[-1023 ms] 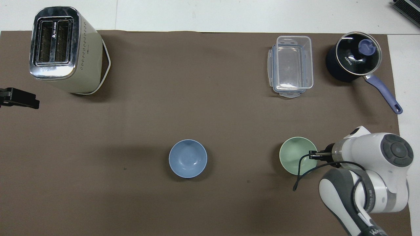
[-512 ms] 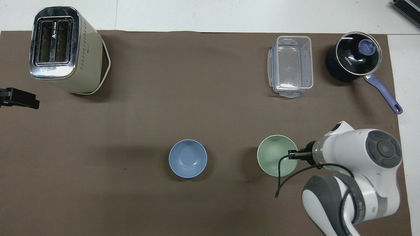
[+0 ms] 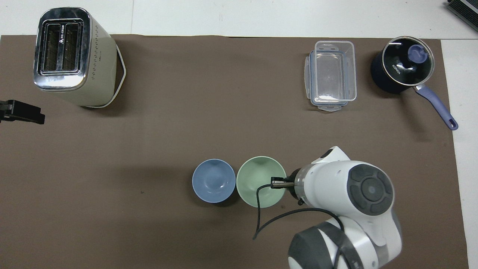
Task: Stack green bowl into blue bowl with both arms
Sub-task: 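Carry the green bowl with the right gripper over the blue bowl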
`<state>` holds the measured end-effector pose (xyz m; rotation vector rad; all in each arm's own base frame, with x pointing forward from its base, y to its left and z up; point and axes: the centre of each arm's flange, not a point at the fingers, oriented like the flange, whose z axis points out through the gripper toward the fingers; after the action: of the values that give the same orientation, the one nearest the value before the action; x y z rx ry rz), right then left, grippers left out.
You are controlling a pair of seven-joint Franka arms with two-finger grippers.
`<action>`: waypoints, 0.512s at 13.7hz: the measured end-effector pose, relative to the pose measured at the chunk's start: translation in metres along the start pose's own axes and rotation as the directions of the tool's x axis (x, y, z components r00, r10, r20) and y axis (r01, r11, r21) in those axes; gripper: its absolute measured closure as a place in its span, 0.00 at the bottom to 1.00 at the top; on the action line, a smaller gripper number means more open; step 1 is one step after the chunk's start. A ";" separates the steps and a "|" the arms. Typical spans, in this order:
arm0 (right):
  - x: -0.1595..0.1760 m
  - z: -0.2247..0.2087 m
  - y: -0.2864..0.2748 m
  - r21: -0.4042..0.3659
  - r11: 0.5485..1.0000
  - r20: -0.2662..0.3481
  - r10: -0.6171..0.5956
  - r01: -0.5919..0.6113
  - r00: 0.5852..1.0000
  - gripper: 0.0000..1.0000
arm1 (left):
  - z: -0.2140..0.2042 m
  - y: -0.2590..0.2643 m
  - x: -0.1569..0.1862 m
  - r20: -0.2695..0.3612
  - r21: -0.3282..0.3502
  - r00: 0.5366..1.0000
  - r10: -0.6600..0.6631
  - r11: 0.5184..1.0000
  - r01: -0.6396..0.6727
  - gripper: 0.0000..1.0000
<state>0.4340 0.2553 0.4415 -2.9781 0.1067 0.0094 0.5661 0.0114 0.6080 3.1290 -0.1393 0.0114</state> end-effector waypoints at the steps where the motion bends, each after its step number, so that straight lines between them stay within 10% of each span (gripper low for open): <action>1: -0.003 0.005 -0.019 0.002 1.000 0.009 0.008 -0.008 1.000 0.96 | 0.000 0.000 0.000 0.000 0.000 1.000 0.000 1.000 0.000 0.00; 7: -0.012 0.043 -0.075 -0.017 1.000 0.065 0.024 -0.023 0.998 0.96 | 0.000 0.000 0.000 0.000 0.000 1.000 0.000 1.000 0.000 0.00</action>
<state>0.4270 0.3372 0.4117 -2.9887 0.1348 0.1106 0.5661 0.0115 0.6080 3.1290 -0.1393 0.0113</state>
